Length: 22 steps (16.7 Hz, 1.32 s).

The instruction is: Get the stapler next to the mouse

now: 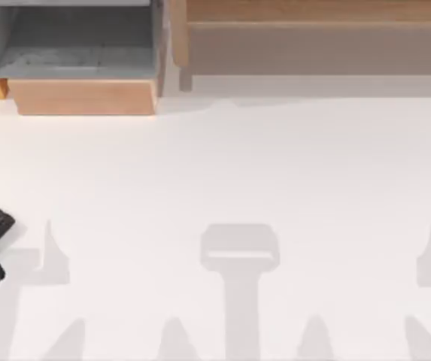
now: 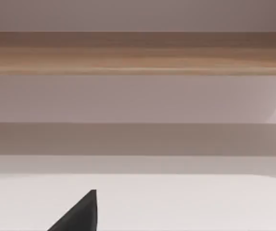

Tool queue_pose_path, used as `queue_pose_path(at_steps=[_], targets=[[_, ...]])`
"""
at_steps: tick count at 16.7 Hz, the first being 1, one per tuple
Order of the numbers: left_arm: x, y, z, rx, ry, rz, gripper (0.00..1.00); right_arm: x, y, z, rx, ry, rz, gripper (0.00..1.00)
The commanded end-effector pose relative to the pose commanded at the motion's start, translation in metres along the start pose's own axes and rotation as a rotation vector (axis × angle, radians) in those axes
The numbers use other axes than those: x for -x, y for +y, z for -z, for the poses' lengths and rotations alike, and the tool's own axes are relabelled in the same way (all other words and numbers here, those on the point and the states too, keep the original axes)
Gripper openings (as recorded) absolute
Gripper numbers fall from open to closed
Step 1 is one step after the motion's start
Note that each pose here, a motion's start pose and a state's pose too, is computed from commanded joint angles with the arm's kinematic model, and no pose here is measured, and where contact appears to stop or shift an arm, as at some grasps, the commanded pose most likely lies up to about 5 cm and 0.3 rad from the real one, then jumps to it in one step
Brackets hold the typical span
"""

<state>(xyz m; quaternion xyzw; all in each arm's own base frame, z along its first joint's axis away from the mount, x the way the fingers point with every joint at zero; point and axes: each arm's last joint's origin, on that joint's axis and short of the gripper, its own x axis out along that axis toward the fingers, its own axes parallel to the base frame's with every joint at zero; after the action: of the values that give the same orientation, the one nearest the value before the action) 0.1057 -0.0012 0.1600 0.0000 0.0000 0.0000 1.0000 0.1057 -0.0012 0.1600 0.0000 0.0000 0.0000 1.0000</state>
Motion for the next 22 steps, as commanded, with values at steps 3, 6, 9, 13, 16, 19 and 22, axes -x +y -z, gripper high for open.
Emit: queue_pose_path(at_steps=[3, 6, 9, 13, 16, 19, 22], targets=[[0.000, 0.000, -0.002, -0.004, 0.008, -0.001, 1.00, 0.000, 0.000, 0.000, 0.000, 0.000, 0.000, 1.00], [-0.002, 0.001, -0.019, -0.040, 0.078, -0.010, 1.00, 0.000, 0.000, 0.000, 0.000, 0.000, 0.000, 1.00], [-0.011, 0.003, -0.046, -0.104, 0.224, -0.013, 1.00, 0.000, 0.000, 0.000, 0.000, 0.000, 0.000, 1.00], [-0.052, 0.008, -0.077, -0.212, 0.543, 0.020, 1.00, 0.000, 0.000, 0.000, 0.000, 0.000, 0.000, 1.00], [-0.102, 0.014, -0.079, -0.287, 0.838, 0.087, 1.00, 0.000, 0.000, 0.000, 0.000, 0.000, 0.000, 1.00], [-0.153, 0.020, -0.061, -0.344, 1.122, 0.184, 1.00, 0.000, 0.000, 0.000, 0.000, 0.000, 0.000, 1.00], [-0.191, 0.025, -0.035, -0.383, 1.341, 0.288, 1.00, 0.000, 0.000, 0.000, 0.000, 0.000, 0.000, 1.00]])
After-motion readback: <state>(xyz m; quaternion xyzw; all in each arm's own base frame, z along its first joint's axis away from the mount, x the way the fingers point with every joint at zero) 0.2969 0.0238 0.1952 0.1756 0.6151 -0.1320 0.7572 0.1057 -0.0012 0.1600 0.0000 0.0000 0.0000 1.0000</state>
